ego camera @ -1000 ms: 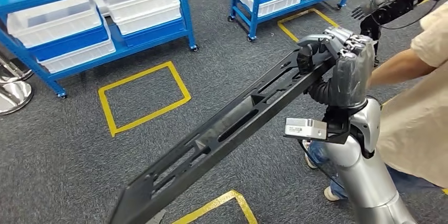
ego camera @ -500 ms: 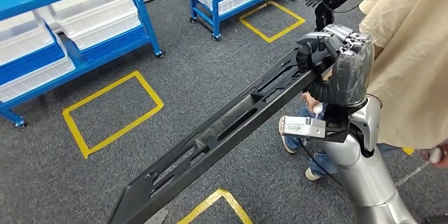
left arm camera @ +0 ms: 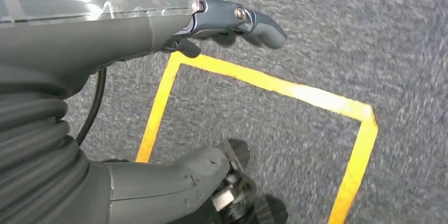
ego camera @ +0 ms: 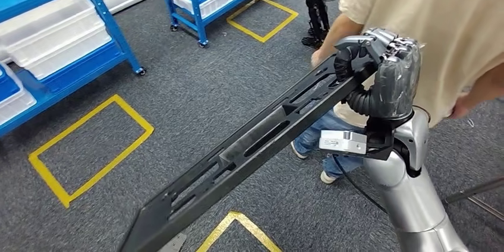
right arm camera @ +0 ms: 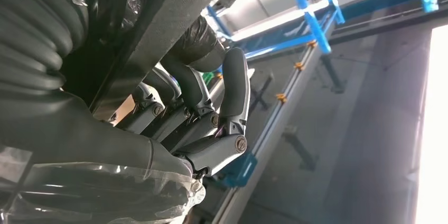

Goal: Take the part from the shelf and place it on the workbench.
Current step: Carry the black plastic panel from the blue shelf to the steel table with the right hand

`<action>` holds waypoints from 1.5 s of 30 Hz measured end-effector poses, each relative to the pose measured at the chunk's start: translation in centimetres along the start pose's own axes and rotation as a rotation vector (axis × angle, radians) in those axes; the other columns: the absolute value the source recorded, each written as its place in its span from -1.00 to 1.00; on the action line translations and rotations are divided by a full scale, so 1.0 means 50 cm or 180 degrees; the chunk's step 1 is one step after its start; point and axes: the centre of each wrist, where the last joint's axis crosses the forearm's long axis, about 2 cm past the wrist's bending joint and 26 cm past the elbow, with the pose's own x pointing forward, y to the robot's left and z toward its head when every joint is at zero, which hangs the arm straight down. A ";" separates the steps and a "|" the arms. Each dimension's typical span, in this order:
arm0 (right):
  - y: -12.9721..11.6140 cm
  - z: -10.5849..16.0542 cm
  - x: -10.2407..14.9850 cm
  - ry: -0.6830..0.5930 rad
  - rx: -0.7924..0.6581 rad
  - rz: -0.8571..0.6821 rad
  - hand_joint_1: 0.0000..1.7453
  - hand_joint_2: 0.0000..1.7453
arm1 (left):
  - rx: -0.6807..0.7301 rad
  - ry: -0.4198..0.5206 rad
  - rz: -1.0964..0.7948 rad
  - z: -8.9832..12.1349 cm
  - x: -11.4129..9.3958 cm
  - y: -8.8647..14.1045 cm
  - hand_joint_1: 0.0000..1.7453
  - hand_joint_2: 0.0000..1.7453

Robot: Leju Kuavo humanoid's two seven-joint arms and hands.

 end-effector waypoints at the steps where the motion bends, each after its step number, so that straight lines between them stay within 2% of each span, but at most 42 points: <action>1: -0.001 -0.001 0.000 -0.0006 -0.0005 0.0001 1.00 1.00 | 0.0000 -0.0006 0.0001 0.000 0.000 0.000 -1.00 1.00; 13: -0.008 0.007 0.010 -0.0012 -0.0046 -0.0004 1.00 1.00 | 0.0000 0.0021 -0.0004 0.006 -0.012 -0.002 -1.00 1.00; 29: -0.046 0.066 0.005 0.0118 -0.0136 0.0123 1.00 1.00 | -0.0054 0.0150 0.0026 0.017 -0.033 -0.004 -1.00 1.00; 36: -0.057 0.073 0.004 0.0118 -0.0162 0.0136 1.00 1.00 | -0.0006 0.0177 -0.0056 0.021 -0.045 0.001 -1.00 1.00; 45: -0.058 0.073 0.002 0.0097 -0.0191 0.0095 1.00 1.00 | 0.0017 0.0025 0.0001 0.021 -0.053 0.012 -1.00 1.00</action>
